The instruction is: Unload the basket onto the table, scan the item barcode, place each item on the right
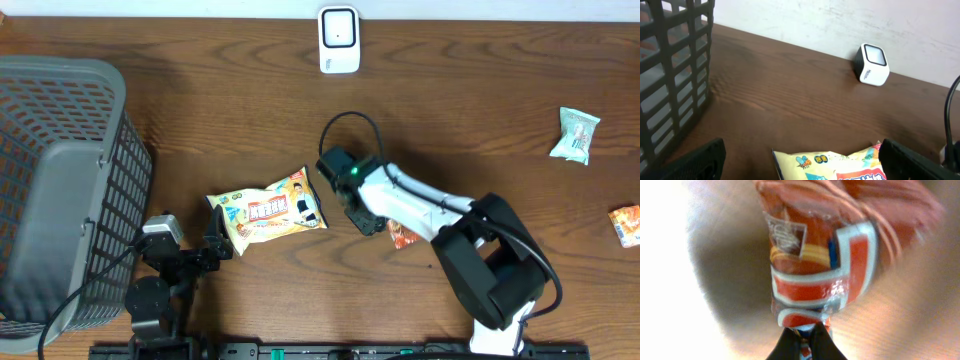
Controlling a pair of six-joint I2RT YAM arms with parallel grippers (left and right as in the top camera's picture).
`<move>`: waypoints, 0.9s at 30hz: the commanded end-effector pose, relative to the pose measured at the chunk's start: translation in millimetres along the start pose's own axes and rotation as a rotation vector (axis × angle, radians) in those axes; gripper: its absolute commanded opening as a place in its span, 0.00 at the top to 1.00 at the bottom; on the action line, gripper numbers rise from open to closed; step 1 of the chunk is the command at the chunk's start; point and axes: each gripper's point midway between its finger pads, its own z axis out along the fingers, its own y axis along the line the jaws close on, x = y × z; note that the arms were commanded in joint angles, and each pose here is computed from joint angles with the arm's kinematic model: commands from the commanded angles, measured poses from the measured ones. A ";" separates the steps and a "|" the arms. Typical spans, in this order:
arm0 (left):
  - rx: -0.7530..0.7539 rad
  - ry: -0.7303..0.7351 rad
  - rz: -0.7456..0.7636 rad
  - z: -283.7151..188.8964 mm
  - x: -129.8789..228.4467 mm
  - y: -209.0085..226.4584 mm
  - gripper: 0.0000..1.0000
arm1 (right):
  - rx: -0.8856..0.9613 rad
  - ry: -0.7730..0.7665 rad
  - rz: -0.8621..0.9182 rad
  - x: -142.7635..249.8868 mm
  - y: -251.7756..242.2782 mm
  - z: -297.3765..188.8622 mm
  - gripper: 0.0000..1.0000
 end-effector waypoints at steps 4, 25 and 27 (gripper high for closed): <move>0.001 0.031 -0.013 2.3 12.6 1.9 0.02 | -0.958 -0.087 -0.335 -3.8 103.1 -83.6 0.99; 0.001 0.031 -0.013 2.3 12.6 1.9 0.02 | -1.358 -0.192 -0.418 19.5 117.8 -151.1 0.01; 0.001 0.031 -0.013 2.3 12.6 1.9 0.02 | -1.327 -0.119 -0.377 20.8 124.7 -146.6 0.01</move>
